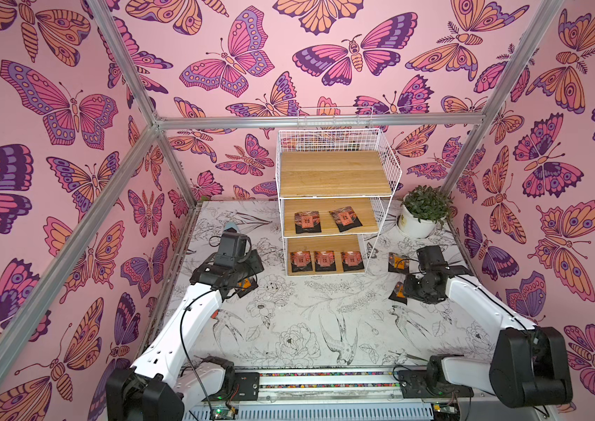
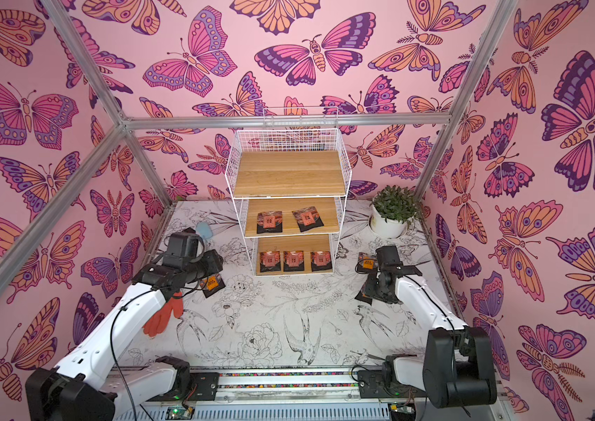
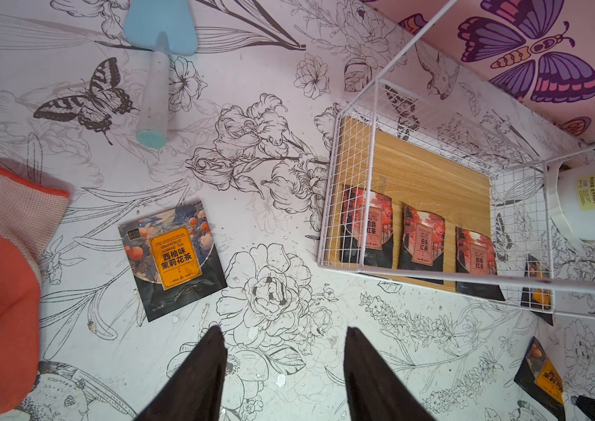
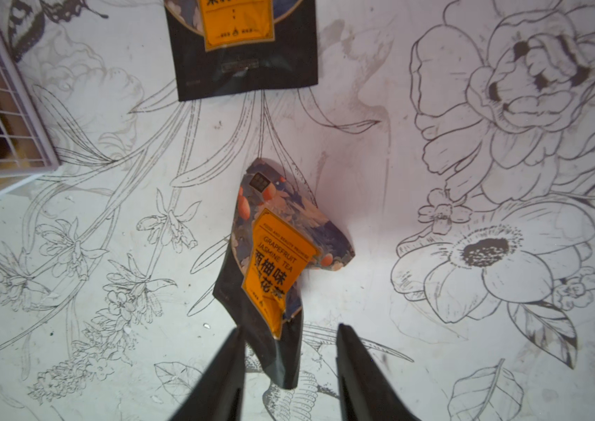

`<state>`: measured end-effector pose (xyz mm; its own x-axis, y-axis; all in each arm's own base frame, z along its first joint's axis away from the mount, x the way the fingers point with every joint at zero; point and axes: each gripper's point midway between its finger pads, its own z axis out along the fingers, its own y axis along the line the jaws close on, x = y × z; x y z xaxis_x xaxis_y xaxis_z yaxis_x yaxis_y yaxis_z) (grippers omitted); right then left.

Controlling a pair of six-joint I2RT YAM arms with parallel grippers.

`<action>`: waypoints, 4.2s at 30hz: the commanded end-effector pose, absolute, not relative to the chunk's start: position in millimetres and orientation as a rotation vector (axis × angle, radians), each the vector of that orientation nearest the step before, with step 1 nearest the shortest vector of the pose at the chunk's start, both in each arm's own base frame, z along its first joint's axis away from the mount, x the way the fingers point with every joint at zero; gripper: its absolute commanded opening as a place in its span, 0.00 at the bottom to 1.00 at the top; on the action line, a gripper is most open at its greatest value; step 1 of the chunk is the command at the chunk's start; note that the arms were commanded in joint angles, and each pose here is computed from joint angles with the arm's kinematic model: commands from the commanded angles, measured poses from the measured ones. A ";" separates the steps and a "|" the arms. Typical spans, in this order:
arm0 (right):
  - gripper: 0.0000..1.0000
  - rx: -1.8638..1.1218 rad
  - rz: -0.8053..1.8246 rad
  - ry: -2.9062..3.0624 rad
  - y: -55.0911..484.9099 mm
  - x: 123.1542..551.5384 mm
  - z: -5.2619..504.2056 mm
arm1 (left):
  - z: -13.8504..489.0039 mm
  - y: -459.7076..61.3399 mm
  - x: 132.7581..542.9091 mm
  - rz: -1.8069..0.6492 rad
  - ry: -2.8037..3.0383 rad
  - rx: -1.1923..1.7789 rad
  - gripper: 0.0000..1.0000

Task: Remove the tea bags from the shelf
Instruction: Place the tea bag at the center of the board, then pick up the tea bag from the shelf.

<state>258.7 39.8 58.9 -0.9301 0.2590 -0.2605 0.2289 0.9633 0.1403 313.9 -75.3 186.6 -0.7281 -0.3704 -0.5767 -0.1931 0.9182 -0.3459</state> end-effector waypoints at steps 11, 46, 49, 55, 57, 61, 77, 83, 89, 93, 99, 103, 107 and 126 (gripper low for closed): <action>0.05 0.361 0.175 2.876 46.6 290.1 38.8 | 190.0 -71.4 310.0 -0.311 2.403 -0.391 0.56; 0.00 0.396 0.082 2.959 40.1 302.5 38.8 | 192.4 -69.5 302.3 -0.302 2.410 -0.387 0.56; 0.00 0.402 0.061 2.989 38.3 300.0 28.1 | 192.1 -70.0 303.0 -0.303 2.413 -0.386 0.56; 0.00 0.406 0.054 3.018 38.6 297.9 14.9 | 191.9 -70.7 301.9 -0.300 2.416 -0.382 0.55; 0.00 0.403 0.052 3.024 38.5 297.6 13.8 | 193.1 -70.8 301.1 -0.299 2.416 -0.379 0.55; 0.00 0.399 0.053 3.033 38.5 295.3 13.5 | 194.3 -71.3 299.2 -0.294 2.418 -0.373 0.55; 0.01 0.359 0.226 2.884 51.6 312.1 81.9 | 226.2 -76.5 282.6 -0.265 2.371 -0.329 0.55; 0.06 0.320 0.276 2.811 56.1 316.1 118.3 | 243.0 -92.1 270.6 -0.266 2.333 -0.281 0.55; 0.20 0.308 0.354 2.762 63.9 312.6 133.0 | 257.0 -132.3 258.0 -0.261 2.277 -0.199 0.54; 0.23 0.300 0.378 2.752 66.7 311.3 136.9 | 273.8 -165.7 253.4 -0.301 2.228 -0.146 0.54; 0.26 0.295 0.409 2.733 69.8 308.6 140.5 | 306.0 -227.3 254.3 -0.357 2.133 -0.043 0.56; 0.35 0.284 0.415 2.734 70.3 305.9 140.3 | 326.8 -278.7 254.3 -0.444 2.066 0.040 0.60; 0.40 0.279 0.427 2.716 71.2 304.3 144.7 | 329.9 -315.5 262.4 -0.486 2.065 0.094 0.64; 0.44 0.241 0.443 2.633 71.6 313.8 175.9 | 321.5 -364.0 310.2 -0.526 2.177 0.042 0.92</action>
